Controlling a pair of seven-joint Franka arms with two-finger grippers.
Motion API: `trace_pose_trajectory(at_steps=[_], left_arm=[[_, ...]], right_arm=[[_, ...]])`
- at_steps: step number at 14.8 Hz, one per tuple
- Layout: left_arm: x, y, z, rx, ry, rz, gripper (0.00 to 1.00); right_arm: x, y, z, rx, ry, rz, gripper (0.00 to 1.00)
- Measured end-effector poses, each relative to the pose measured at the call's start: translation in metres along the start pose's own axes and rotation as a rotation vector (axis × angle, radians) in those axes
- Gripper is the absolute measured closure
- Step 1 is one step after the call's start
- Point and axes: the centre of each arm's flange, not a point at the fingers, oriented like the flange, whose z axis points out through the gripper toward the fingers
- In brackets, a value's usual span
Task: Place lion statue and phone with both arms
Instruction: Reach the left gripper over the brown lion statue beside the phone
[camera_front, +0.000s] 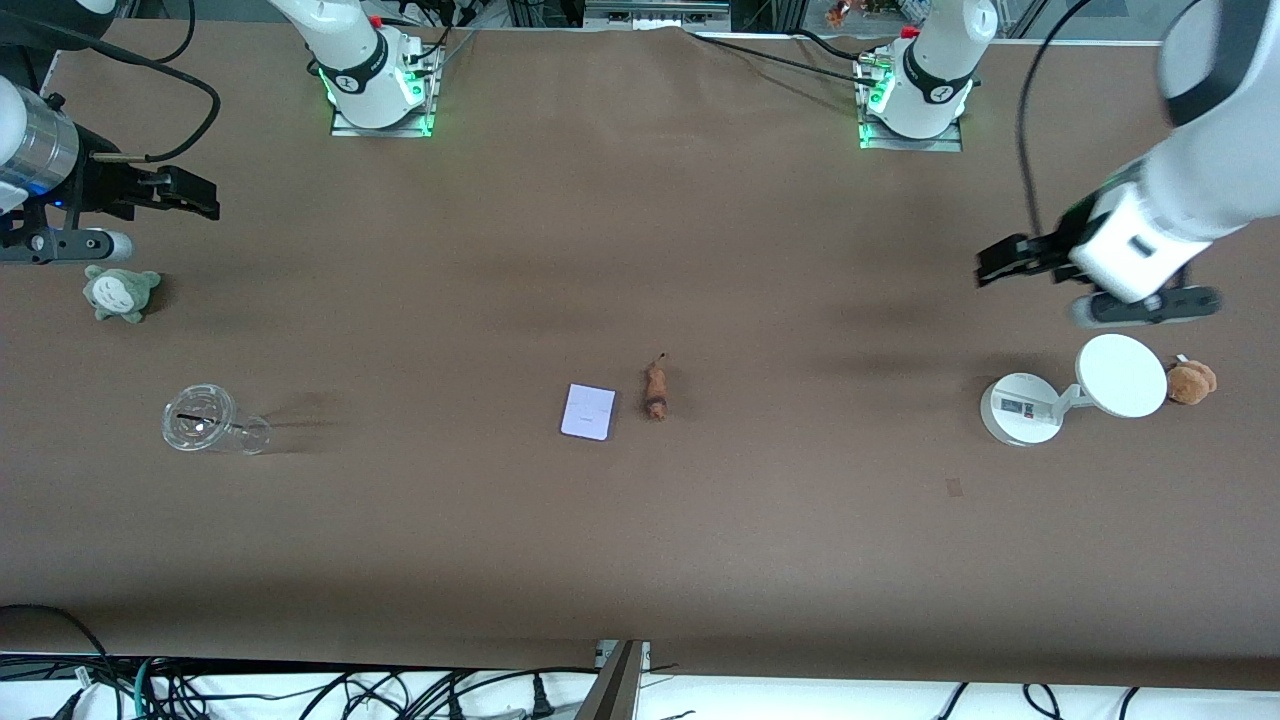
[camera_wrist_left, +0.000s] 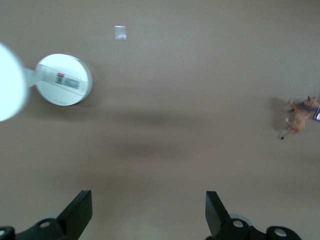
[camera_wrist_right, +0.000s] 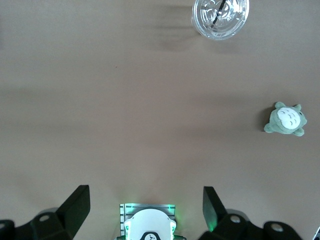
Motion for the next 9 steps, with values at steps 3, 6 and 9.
trace_pose_trajectory(at_steps=[3,6,9], left_arm=[[-0.002,0.040,0.054,-0.014,0.018,-0.054,0.00],[-0.004,0.085,0.096,-0.050,0.038,-0.113,0.00],[-0.010,0.152,0.151,-0.115,0.051,-0.199,0.00]], right_arm=[[0.000,0.000,0.000,0.000,0.000,0.000,0.00],[0.000,0.000,0.000,0.000,0.000,0.000,0.00],[0.000,0.000,0.000,0.000,0.000,0.000,0.00]])
